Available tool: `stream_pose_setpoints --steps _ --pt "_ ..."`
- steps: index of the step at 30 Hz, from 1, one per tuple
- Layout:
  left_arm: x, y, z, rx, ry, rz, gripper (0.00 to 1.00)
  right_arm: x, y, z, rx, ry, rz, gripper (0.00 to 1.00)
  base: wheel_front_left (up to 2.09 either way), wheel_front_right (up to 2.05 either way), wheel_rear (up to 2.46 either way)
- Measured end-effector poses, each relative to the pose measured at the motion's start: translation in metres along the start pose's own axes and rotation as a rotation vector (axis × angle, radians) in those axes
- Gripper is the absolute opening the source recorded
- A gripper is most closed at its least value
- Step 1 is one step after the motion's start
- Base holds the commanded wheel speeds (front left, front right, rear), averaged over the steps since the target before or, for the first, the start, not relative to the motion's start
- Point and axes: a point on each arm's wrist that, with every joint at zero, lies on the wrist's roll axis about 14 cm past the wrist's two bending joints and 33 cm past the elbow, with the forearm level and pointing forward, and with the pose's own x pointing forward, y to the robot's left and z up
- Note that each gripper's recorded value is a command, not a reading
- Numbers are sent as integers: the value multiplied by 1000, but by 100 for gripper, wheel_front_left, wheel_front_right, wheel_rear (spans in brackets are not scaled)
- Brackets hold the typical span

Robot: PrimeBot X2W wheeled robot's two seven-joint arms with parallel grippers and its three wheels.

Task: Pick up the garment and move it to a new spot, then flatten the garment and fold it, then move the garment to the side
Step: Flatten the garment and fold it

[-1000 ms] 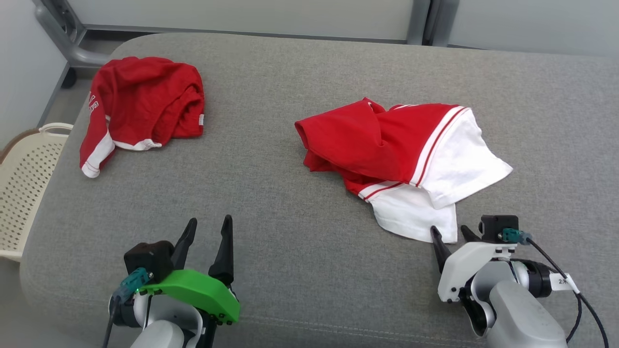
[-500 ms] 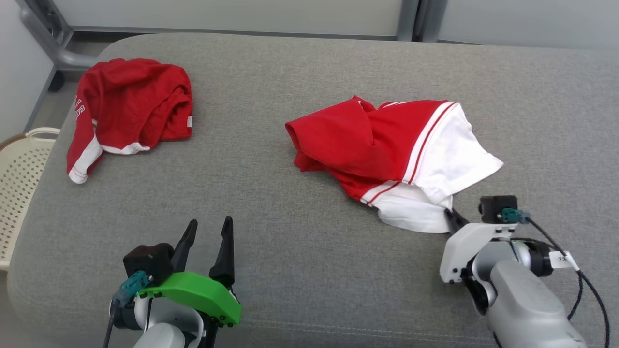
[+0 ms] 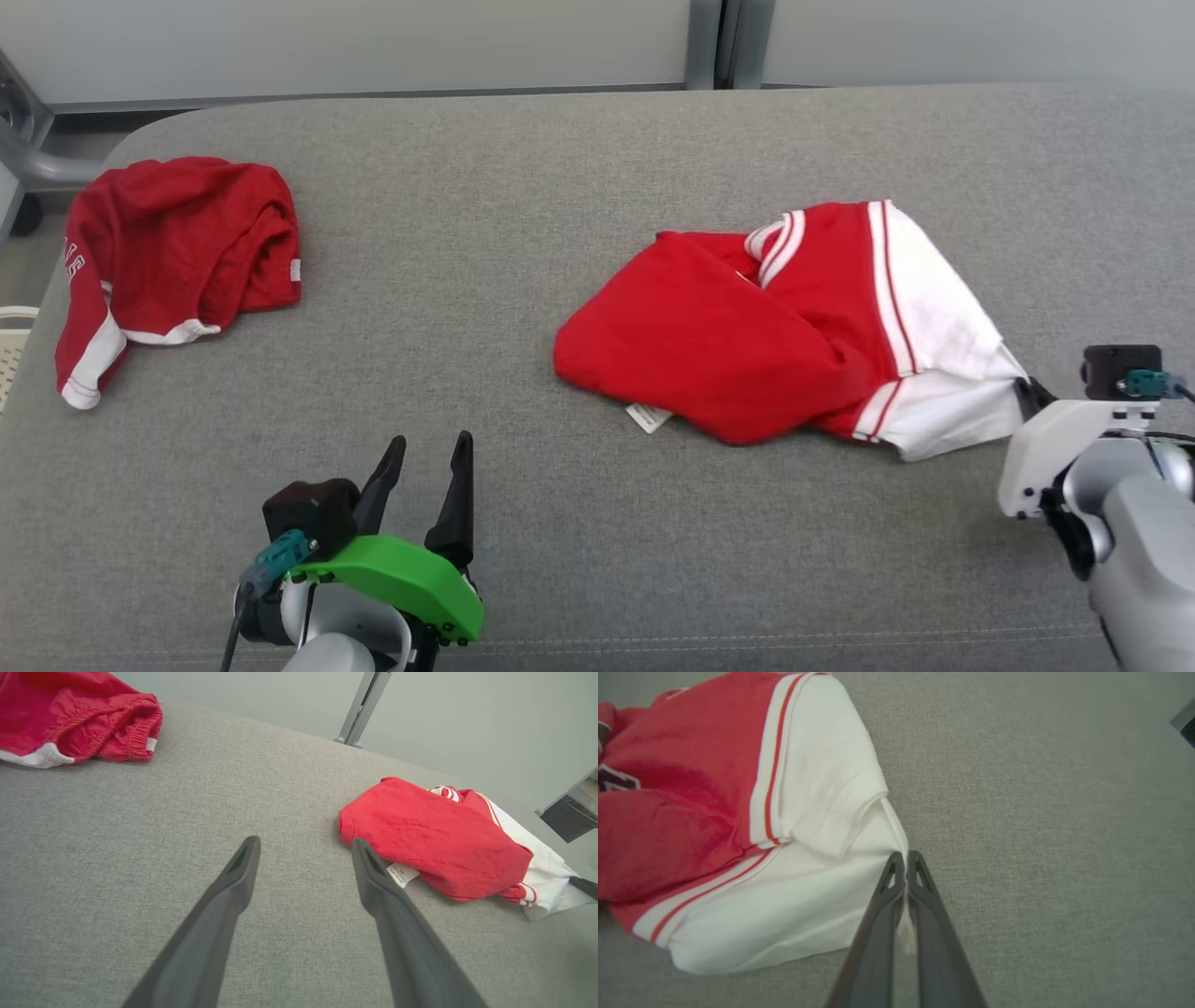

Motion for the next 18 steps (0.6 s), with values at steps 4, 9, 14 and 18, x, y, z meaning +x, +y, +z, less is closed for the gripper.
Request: stream_pose_setpoints --steps 4,9,14,18 --pt "1 -9 -5 2 15 -28 100 -12 -39 4 -30 5 -70 0 0 0 0" --pt "2 -17 -14 13 50 -57 100 -21 -70 7 -43 10 -132 0 0 0 0" --pt "2 -32 -25 26 90 -108 100 -25 -84 6 -42 19 -164 0 0 0 0" --pt "3 -50 -38 45 138 -175 100 -27 -86 -1 -36 25 -177 100 0 0 0"
